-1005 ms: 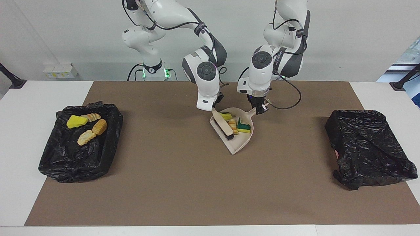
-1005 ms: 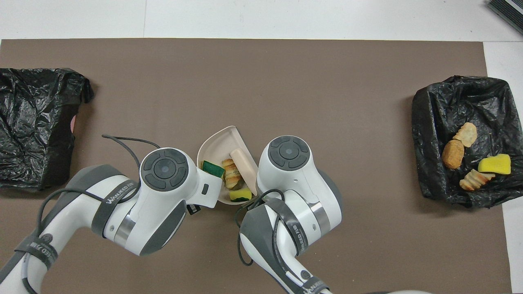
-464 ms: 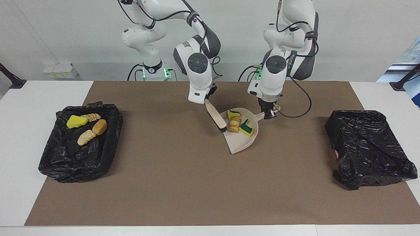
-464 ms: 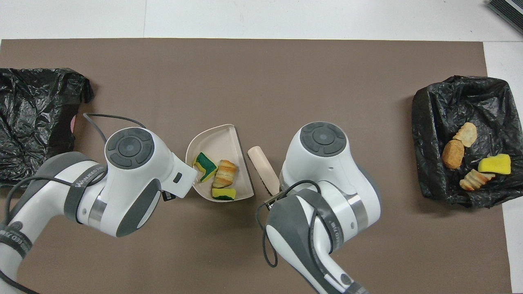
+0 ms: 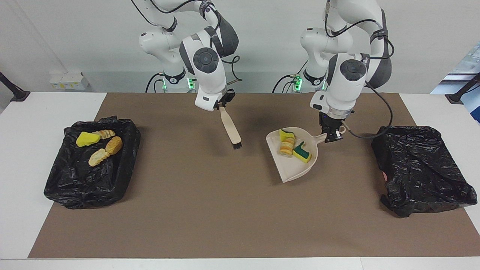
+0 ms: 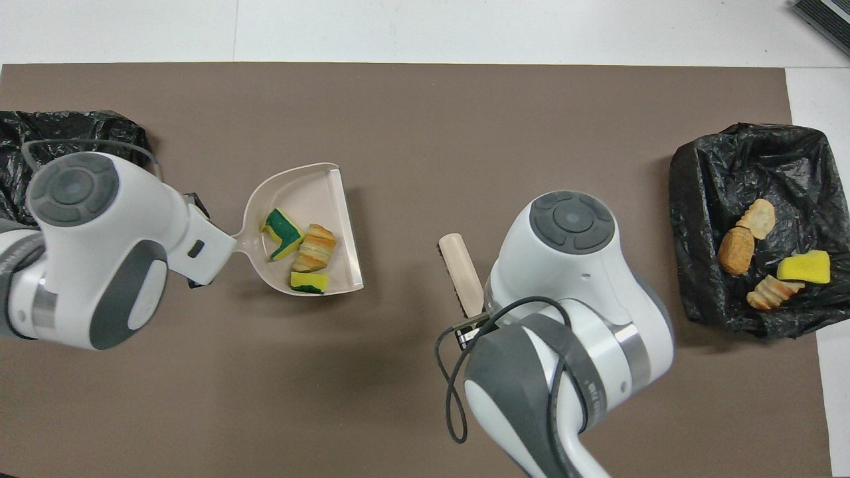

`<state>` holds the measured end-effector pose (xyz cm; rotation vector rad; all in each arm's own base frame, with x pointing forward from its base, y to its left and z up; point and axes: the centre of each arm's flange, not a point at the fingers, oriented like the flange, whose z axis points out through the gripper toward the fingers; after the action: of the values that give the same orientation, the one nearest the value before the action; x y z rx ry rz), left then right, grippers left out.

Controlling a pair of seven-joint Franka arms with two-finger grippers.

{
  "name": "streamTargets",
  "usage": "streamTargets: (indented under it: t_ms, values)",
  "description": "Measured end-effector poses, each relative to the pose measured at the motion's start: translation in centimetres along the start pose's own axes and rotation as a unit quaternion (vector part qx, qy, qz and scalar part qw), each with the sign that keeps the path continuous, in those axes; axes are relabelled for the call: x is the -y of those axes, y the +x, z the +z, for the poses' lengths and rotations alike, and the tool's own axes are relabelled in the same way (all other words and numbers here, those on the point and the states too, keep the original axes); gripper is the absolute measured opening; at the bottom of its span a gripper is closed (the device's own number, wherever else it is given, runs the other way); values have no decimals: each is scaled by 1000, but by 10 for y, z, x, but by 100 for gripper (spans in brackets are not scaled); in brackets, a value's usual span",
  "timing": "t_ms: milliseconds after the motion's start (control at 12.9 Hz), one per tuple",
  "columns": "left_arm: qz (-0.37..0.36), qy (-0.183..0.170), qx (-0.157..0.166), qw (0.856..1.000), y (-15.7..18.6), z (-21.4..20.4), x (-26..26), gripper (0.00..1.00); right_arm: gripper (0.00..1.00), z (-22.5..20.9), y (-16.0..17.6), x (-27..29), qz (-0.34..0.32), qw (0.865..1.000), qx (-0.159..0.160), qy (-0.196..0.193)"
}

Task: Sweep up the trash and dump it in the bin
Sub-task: 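Carry the dustpan with the left gripper while the right gripper drops the brush, then tilt the dustpan over the black bag with the left gripper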

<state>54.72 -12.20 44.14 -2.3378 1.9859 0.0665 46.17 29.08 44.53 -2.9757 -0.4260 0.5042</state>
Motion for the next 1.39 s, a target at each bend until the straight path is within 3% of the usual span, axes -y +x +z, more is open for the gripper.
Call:
streamTargets:
  t_ms: [309,696,850,1005,1082,1391]
  values:
    - [14,32,-4,999,-110,-38,49,31,26,38,-30,61,57,998,-21,-14]
    - [11,37,15,999,-279,-57,90,31,26,110,-60,129,111,993,-39,-27]
    - [36,45,49,997,-331,-65,106,31,26,137,-62,147,128,990,-44,-30]
    - [61,48,98,992,-363,-69,116,31,26,151,-60,152,133,990,-44,-33]
    - [75,53,136,986,-368,-72,122,31,31,152,-58,150,135,989,-44,-33]
    - [77,71,243,964,-369,-81,133,31,80,121,-51,148,142,989,-41,-28]
